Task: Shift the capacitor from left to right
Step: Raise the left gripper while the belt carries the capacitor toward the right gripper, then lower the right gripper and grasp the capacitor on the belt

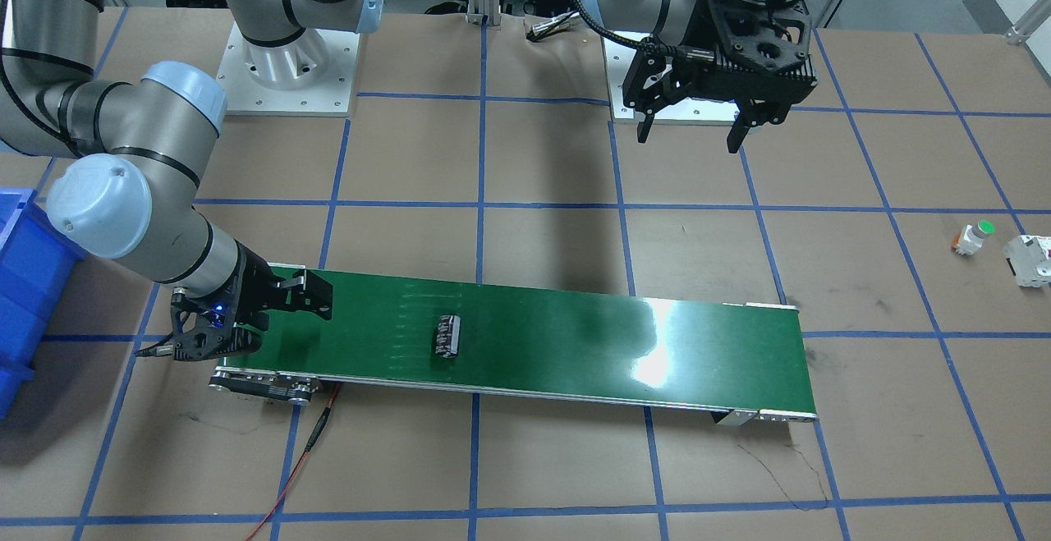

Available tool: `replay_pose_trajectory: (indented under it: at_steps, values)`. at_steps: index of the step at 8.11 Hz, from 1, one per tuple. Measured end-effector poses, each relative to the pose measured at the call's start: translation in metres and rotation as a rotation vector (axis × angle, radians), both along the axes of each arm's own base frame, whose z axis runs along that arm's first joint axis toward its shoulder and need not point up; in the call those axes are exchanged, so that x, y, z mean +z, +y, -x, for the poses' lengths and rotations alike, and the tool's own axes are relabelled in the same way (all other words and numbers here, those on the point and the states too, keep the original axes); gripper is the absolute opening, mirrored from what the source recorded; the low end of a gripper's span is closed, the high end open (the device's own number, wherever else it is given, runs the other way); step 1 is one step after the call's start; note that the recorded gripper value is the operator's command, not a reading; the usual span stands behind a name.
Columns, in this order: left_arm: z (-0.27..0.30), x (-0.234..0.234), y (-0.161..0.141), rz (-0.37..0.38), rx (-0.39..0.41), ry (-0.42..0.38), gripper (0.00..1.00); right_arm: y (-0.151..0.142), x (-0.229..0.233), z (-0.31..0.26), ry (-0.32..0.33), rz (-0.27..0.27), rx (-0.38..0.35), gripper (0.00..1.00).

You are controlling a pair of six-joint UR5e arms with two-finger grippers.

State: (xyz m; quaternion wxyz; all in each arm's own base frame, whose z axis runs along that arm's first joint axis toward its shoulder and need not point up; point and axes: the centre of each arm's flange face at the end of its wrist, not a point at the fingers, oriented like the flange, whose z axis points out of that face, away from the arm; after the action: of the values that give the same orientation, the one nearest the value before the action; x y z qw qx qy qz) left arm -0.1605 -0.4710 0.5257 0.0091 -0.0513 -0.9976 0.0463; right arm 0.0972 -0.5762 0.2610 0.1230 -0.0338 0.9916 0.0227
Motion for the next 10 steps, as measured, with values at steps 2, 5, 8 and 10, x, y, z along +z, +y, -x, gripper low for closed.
replay_pose_trajectory:
  at_steps: [2, 5, 8, 10]
  values:
    - [0.000, 0.000, 0.000, 0.000, 0.000, 0.001, 1.00, -0.001, -0.007, 0.000, -0.001, -0.014, -0.007, 0.99]
    - [0.000, 0.000, 0.000, -0.001, 0.000, 0.001, 1.00, 0.000, -0.007, -0.001, -0.002, -0.023, -0.038, 0.99]
    - [0.000, -0.001, 0.000, -0.001, 0.000, 0.002, 1.00, 0.001, -0.003, -0.009, -0.003, -0.038, -0.108, 0.95]
    - [0.000, -0.001, 0.000, 0.000, 0.000, 0.003, 1.00, 0.002, -0.001, -0.021, -0.023, -0.036, -0.127, 0.95]
